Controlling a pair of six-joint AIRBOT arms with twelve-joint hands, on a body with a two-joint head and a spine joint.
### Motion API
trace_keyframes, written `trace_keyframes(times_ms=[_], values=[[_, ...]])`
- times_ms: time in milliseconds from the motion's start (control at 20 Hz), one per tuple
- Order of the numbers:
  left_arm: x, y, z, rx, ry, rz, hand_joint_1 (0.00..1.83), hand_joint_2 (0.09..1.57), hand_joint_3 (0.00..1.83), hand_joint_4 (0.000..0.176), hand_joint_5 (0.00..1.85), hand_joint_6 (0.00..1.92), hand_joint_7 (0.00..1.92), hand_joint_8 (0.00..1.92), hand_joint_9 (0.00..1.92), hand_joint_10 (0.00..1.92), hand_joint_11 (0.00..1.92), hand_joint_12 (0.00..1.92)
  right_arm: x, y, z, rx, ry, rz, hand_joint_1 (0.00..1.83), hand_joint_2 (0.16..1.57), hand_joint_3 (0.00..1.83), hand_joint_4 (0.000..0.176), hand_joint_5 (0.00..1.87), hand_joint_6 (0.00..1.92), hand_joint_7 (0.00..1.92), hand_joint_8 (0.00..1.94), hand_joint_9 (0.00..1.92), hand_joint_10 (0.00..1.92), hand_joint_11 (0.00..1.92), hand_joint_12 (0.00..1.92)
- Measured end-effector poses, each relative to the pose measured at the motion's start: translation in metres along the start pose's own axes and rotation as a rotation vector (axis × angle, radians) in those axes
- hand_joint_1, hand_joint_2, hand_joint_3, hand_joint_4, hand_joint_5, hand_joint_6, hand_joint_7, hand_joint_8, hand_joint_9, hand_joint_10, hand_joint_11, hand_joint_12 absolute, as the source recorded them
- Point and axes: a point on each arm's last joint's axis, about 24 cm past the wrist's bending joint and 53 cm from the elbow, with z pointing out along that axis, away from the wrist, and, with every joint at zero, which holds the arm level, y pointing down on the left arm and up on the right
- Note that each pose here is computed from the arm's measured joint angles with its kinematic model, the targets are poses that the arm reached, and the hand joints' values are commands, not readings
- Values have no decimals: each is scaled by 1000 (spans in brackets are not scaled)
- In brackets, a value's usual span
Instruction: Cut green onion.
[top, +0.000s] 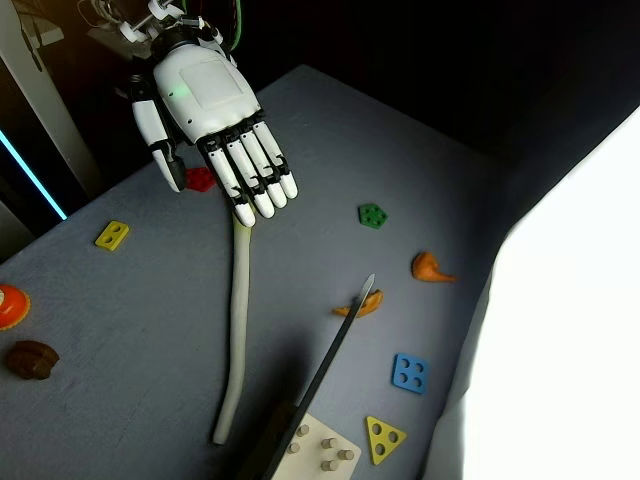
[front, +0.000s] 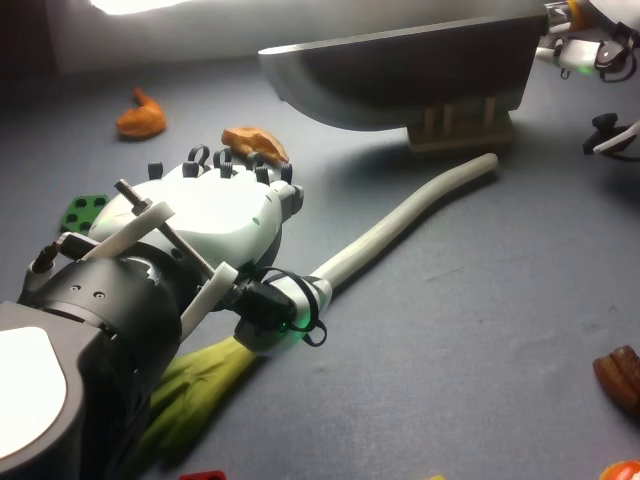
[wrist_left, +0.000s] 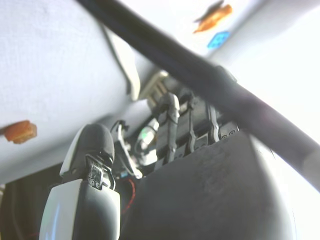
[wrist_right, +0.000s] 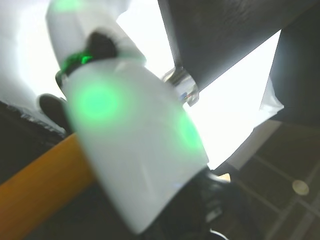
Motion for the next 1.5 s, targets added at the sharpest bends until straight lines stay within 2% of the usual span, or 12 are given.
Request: trace_keyframes(times_ms=[150,250,300,400,450,550,600,900,1200,1300,1400,1500], values=[[0,0,0,-1,1,-1,413,1350,0,22,226,0,132,0,63,4,0,210,-4,-4,-1,6,4,2,919,980,0,31,3,1,31,4,0,0,0,16],[0,0,0,-1,1,-1,425,1345,0,22,210,1,132,3,55,6,0,96,-8,-6,-2,2,15,20,879,955,0,49,0,0,0,0,0,0,0,0],[0,0,0,-1,1,-1,448,1340,0,11,228,6,142,3,65,7,0,122,-9,-7,-3,-2,26,27,852,943,0,52,0,0,0,0,0,0,0,0],[1,0,0,0,2,-1,450,1334,0,5,223,1,153,1,82,6,0,233,-10,-7,-4,-15,51,31,763,917,0,49,0,0,0,0,0,0,0,0],[0,0,0,-1,2,-1,443,1330,0,15,182,0,137,0,80,3,0,313,-10,-6,-5,-23,67,24,706,911,0,50,0,0,0,0,0,0,0,0],[0,0,0,-1,1,0,402,1356,4,11,136,0,76,0,33,0,0,253,-9,-6,-7,-34,93,-2,749,889,0,52,0,0,0,0,0,0,0,0],[0,0,0,-1,0,0,399,1357,4,1,161,7,92,4,49,5,0,279,-10,-2,-9,-48,111,-17,762,875,0,48,0,0,0,0,0,0,0,0],[1,-3,-2,9,0,5,402,1362,3,0,202,3,112,2,73,2,0,225,-36,36,-14,-116,102,-29,787,849,0,35,0,0,0,0,0,0,0,0],[1,-4,-3,13,-2,8,363,1369,5,0,141,12,115,7,91,4,0,355,-54,64,-37,-170,113,-68,690,856,0,16,0,0,0,0,0,0,0,0],[1,-4,-3,13,-1,8,359,1366,3,0,139,8,132,10,102,8,0,344,-61,70,-48,-171,123,-59,600,883,0,11,0,0,0,0,0,0,0,0],[2,-5,-4,14,0,8,371,1357,0,6,181,15,174,11,126,12,0,423,-60,84,-66,-189,141,-120,285,993,42,1,33,13,60,22,21,9,27,15],[4,-7,-5,20,6,9,310,1352,0,9,256,20,256,12,242,31,0,589,-53,98,-76,-200,156,-155,151,1133,0,0,306,39,314,52,242,70,0,830]])
